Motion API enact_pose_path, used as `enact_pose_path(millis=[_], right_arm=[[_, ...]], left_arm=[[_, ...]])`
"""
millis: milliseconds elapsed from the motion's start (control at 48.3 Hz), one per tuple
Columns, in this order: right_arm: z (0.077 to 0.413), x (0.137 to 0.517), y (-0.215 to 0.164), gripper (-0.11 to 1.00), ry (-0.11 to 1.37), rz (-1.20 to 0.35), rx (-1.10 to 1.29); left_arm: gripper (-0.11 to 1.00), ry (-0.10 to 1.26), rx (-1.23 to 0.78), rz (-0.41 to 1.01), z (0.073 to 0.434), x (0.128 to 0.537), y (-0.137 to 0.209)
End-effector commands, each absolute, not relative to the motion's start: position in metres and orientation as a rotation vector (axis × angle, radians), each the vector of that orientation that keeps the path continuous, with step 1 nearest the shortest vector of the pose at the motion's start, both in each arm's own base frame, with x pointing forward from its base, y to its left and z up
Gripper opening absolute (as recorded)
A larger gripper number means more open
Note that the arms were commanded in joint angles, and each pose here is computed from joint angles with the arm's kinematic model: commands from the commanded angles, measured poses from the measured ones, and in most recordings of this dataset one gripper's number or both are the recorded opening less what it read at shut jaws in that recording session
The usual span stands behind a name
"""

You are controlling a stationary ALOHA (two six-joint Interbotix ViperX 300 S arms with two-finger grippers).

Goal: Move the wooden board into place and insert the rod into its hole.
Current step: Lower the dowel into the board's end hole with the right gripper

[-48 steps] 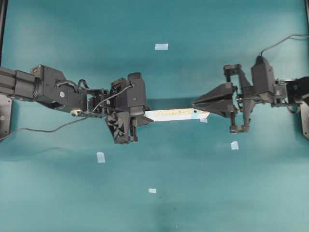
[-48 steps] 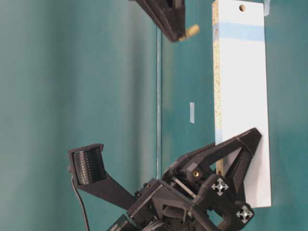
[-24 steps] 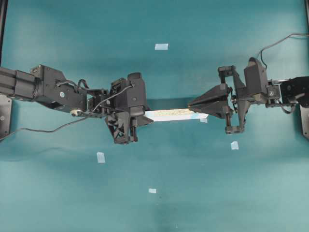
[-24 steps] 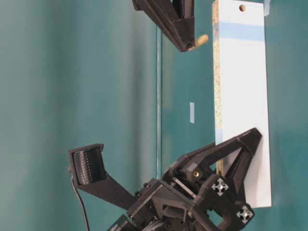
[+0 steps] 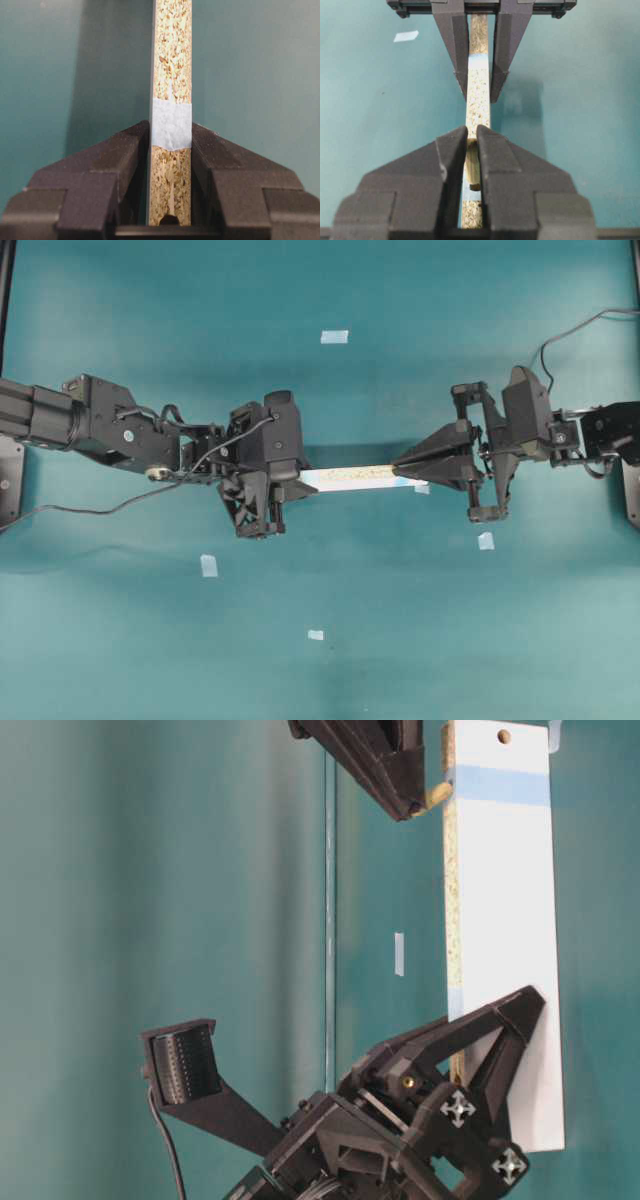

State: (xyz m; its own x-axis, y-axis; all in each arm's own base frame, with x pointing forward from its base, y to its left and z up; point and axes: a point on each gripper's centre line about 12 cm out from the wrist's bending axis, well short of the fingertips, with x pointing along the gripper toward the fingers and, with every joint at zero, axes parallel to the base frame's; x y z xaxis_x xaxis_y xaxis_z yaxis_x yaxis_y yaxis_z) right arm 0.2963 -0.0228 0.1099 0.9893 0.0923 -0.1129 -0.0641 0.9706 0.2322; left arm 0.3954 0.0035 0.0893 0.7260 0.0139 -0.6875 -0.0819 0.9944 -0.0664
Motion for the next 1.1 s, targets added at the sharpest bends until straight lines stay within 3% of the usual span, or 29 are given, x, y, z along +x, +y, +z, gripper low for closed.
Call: enact_pose_path(millis=[0, 1077], right_arm=[[0.113, 0.296, -0.022, 0.09, 0.113, 0.083, 0.226], [0.1, 0.286, -0.021, 0.09, 0.202, 0.069, 0.229]], left_arm=[[0.23, 0.733, -0.092, 0.042, 0.098, 0.398, -0.001], [0.23, 0.735, -0.088, 0.032, 0.098, 0.398, -0.005]])
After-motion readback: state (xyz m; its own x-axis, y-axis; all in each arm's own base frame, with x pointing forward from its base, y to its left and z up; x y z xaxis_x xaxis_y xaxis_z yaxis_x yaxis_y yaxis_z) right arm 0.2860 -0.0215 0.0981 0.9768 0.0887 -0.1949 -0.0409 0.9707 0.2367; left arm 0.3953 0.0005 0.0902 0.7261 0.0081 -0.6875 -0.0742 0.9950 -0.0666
